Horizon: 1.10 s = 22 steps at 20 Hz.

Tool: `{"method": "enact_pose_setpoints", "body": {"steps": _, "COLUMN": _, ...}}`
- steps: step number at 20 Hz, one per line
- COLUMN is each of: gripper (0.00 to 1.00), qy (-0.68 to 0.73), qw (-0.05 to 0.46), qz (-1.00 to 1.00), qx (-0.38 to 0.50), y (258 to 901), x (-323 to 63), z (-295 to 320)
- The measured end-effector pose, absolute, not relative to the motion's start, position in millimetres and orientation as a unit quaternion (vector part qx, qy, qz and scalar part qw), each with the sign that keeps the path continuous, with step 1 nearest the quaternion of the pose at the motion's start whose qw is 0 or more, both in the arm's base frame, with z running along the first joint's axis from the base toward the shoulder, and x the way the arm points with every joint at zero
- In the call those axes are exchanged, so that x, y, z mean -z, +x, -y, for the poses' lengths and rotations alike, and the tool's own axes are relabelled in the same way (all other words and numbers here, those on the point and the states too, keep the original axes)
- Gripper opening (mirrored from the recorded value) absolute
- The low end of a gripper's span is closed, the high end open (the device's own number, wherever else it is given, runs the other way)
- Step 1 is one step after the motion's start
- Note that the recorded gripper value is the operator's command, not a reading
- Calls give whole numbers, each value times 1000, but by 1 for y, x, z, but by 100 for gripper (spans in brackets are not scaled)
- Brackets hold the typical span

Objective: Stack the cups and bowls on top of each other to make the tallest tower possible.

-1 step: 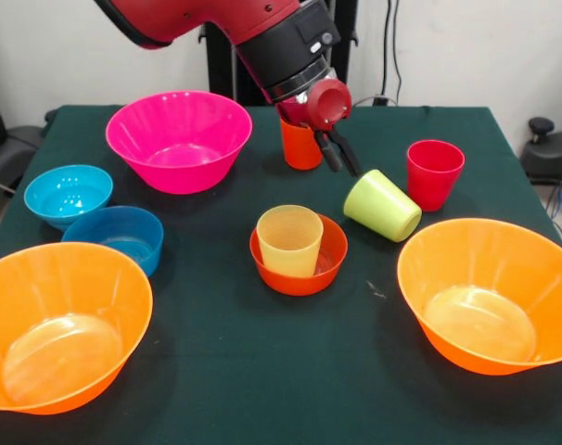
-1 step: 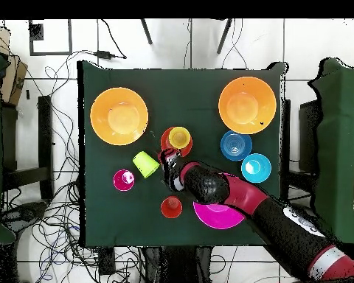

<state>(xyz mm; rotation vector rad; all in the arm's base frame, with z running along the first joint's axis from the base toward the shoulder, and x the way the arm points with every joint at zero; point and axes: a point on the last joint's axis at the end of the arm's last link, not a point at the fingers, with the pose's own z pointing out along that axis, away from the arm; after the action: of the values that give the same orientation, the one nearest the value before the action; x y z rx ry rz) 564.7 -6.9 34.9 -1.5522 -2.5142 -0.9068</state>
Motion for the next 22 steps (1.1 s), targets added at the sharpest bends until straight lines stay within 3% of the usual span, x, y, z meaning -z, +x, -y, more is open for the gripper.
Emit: {"method": "enact_pose_setpoints", "body": {"steps": 22, "gripper": 100, "qy": -473, "qw": 71, "qz": 813, "qx": 331, "y": 518, "x": 19, "z": -24}}
